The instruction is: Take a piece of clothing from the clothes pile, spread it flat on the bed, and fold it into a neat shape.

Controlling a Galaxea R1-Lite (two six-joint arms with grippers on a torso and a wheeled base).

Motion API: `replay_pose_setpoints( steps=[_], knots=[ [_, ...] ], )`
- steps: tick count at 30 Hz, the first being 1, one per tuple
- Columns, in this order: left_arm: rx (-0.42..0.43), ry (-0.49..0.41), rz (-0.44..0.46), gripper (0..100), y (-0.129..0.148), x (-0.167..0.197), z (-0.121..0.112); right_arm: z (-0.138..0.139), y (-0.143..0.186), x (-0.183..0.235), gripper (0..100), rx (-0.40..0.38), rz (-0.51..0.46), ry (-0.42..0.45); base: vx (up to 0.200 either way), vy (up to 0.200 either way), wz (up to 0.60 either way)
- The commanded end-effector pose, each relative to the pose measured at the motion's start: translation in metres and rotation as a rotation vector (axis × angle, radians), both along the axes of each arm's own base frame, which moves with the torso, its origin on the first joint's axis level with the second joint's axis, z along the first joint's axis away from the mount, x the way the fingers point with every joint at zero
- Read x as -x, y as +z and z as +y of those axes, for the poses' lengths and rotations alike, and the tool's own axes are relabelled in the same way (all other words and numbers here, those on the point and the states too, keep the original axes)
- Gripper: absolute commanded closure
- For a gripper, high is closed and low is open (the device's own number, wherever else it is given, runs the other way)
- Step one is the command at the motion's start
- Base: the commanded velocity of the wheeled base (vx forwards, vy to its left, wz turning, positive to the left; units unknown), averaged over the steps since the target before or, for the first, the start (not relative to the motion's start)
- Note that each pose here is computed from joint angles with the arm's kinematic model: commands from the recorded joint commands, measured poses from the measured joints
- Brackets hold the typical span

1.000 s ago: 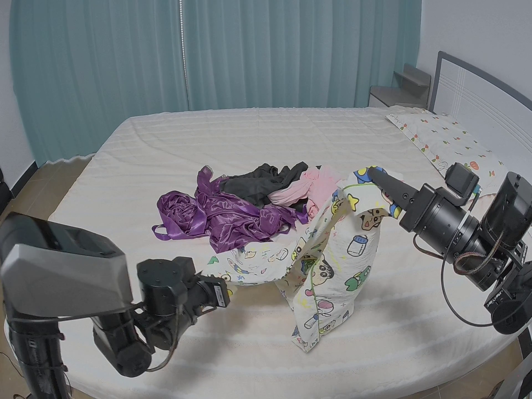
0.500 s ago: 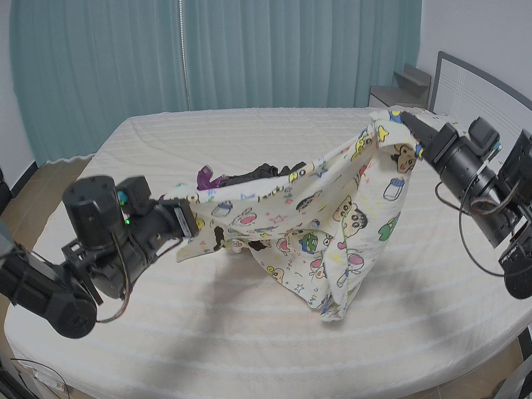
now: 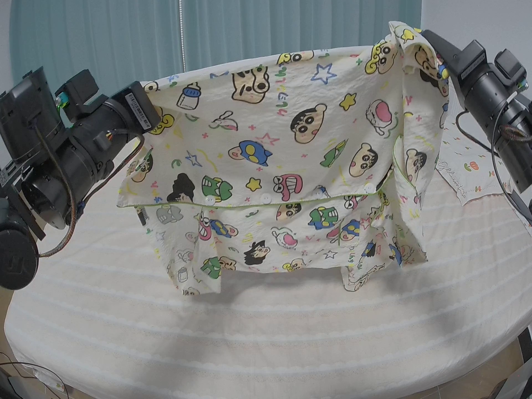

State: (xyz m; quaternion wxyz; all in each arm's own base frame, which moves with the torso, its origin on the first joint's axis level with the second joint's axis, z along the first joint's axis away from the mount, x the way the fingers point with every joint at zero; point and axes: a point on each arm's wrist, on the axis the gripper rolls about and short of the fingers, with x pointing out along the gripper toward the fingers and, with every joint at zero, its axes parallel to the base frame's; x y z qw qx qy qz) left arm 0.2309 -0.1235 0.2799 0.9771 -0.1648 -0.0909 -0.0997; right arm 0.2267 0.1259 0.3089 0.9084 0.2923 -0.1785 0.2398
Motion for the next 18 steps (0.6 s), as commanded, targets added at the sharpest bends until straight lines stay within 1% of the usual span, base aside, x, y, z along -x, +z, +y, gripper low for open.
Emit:
replay_pose_setpoints(
  steps=[1,3,4,5,8,11,18],
  knots=[
    [0.009,-0.037,0.066,100,-0.022,0.021,0.002,0.002,-0.031,0.001,100,0.058,0.096,0.010,0.000,0.000,0.00],
    [0.019,-0.052,0.095,100,-0.029,0.023,0.000,0.003,-0.040,-0.001,100,0.074,0.123,0.013,0.000,0.000,0.00],
    [0.019,-0.052,0.095,100,-0.029,0.023,0.000,0.003,-0.040,-0.001,100,0.074,0.123,0.013,-0.200,0.000,0.00],
    [0.039,-0.066,0.127,100,-0.037,0.024,-0.002,0.005,-0.050,-0.002,100,0.090,0.156,0.014,-0.200,0.000,0.00],
    [0.053,-0.082,0.157,100,-0.045,0.026,-0.004,0.005,-0.058,-0.001,100,0.100,0.181,0.016,-0.200,0.000,0.00],
    [0.044,-0.103,0.191,100,-0.055,0.031,-0.008,0.004,-0.067,0.001,100,0.117,0.209,0.018,-0.200,0.000,0.00],
    [0.043,-0.103,0.196,100,-0.057,0.033,-0.007,0.003,-0.064,0.006,100,0.108,0.198,0.022,-0.200,0.000,0.00]
  ],
)
